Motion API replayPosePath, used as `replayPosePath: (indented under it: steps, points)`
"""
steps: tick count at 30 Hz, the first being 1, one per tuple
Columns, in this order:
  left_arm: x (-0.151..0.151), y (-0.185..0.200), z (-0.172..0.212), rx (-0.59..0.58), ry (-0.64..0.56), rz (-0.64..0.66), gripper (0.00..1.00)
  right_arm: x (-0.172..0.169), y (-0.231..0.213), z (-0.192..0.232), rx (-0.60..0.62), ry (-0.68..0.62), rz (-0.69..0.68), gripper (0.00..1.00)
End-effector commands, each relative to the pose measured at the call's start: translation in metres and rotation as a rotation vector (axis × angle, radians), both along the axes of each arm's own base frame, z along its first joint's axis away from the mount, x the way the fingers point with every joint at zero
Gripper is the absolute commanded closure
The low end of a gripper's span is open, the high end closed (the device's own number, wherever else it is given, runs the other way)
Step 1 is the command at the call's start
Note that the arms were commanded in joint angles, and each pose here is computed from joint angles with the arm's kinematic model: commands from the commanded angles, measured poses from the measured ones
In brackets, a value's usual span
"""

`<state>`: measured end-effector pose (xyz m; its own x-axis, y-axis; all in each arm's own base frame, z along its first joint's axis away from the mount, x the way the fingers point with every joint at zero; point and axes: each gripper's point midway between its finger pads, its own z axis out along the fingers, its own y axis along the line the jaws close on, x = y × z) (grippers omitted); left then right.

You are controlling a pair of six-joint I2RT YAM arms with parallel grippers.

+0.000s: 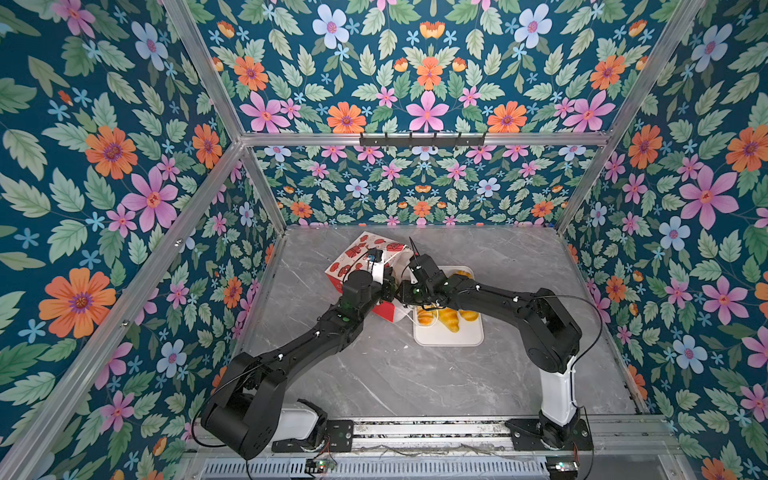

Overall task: Take the fake bread out of the paper bag
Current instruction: 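Pinch the seeded ring bread inside the bag with the tongs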

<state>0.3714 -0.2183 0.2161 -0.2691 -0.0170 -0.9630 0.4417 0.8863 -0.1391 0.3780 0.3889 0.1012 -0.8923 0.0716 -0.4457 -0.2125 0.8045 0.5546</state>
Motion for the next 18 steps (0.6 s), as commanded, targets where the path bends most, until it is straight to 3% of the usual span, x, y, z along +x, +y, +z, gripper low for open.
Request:
replayPosePath:
  steps: [1, 18]
  points:
    - [-0.001, -0.006, 0.014, -0.046, -0.043, -0.025, 1.00, 0.001, 0.001, -0.001, 0.009, 0.010, -0.002, 0.69]
    - [0.002, 0.005, 0.010, -0.005, -0.040, 0.032, 1.00, -0.014, -0.013, 0.012, 0.011, -0.025, 0.043, 0.87]
